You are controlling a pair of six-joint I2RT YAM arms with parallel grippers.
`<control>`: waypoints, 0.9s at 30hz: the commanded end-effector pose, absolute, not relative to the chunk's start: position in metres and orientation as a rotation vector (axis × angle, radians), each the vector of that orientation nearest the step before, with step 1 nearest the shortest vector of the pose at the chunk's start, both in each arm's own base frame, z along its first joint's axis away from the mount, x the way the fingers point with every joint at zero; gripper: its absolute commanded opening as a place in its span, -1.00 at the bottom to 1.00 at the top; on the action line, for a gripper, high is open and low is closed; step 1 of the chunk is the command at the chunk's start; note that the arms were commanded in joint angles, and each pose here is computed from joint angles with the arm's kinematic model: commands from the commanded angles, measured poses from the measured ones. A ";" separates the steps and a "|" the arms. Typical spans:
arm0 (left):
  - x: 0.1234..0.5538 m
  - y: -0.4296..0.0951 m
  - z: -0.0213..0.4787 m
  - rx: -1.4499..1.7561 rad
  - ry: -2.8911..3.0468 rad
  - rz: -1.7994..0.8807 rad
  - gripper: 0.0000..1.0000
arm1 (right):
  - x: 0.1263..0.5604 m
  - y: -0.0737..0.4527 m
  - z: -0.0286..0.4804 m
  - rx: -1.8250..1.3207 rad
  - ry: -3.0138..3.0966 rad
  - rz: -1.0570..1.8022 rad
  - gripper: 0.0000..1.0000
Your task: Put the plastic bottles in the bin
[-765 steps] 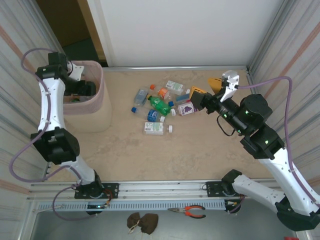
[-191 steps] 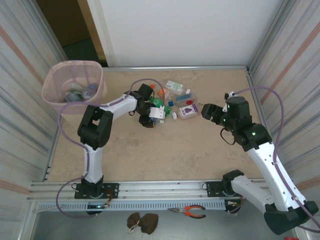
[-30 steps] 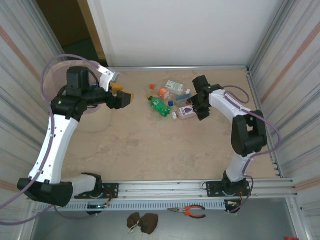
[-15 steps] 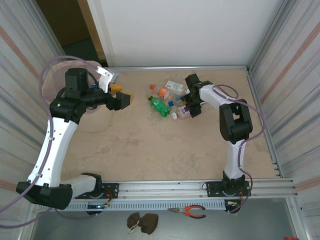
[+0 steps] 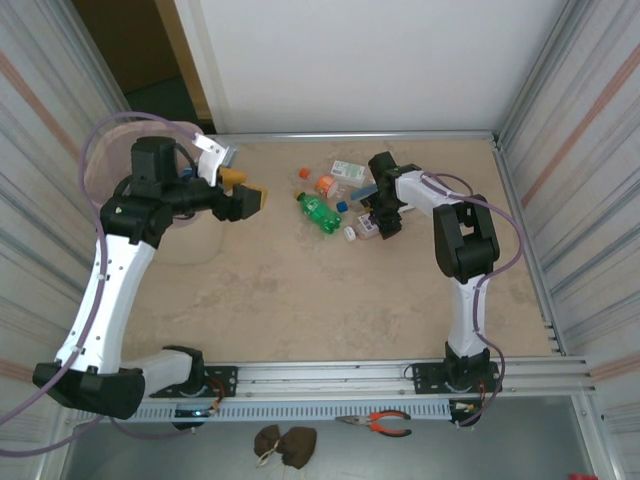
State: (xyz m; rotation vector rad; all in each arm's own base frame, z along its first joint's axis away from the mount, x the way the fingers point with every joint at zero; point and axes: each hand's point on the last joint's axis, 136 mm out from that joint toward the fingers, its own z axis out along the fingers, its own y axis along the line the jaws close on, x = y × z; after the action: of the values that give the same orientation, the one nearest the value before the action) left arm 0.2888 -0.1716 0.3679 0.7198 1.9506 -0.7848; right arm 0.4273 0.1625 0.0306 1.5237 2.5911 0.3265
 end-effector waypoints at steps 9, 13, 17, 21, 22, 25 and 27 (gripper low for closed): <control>0.280 -0.179 0.377 0.727 1.904 -0.832 0.56 | 0.403 0.137 0.044 1.556 2.542 0.226 0.34; 0.278 -0.182 0.379 0.726 1.891 -0.851 0.55 | 0.395 0.130 0.060 1.498 2.529 0.224 0.31; 0.277 -0.187 0.381 0.729 1.865 -0.881 0.55 | 0.390 0.124 0.085 1.370 2.515 0.229 0.28; 0.276 -0.193 0.385 0.731 1.819 -0.929 0.55 | 0.388 0.127 0.118 1.119 2.504 0.280 0.22; 0.277 -0.195 0.386 0.730 1.804 -0.943 0.54 | 0.389 0.130 0.128 1.001 2.507 0.293 0.22; 0.277 -0.199 0.391 0.725 1.764 -0.978 0.51 | 0.388 0.140 0.162 0.750 2.461 0.360 0.21; 0.280 -0.200 0.395 0.702 1.738 -0.997 0.49 | 0.385 0.148 0.182 0.604 2.423 0.415 0.19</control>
State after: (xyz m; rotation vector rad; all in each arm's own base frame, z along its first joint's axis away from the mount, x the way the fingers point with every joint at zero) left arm 0.2865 -0.1932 0.3718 0.6975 1.8462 -0.9363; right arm 0.3818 0.1419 0.1523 0.8907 2.4811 0.4003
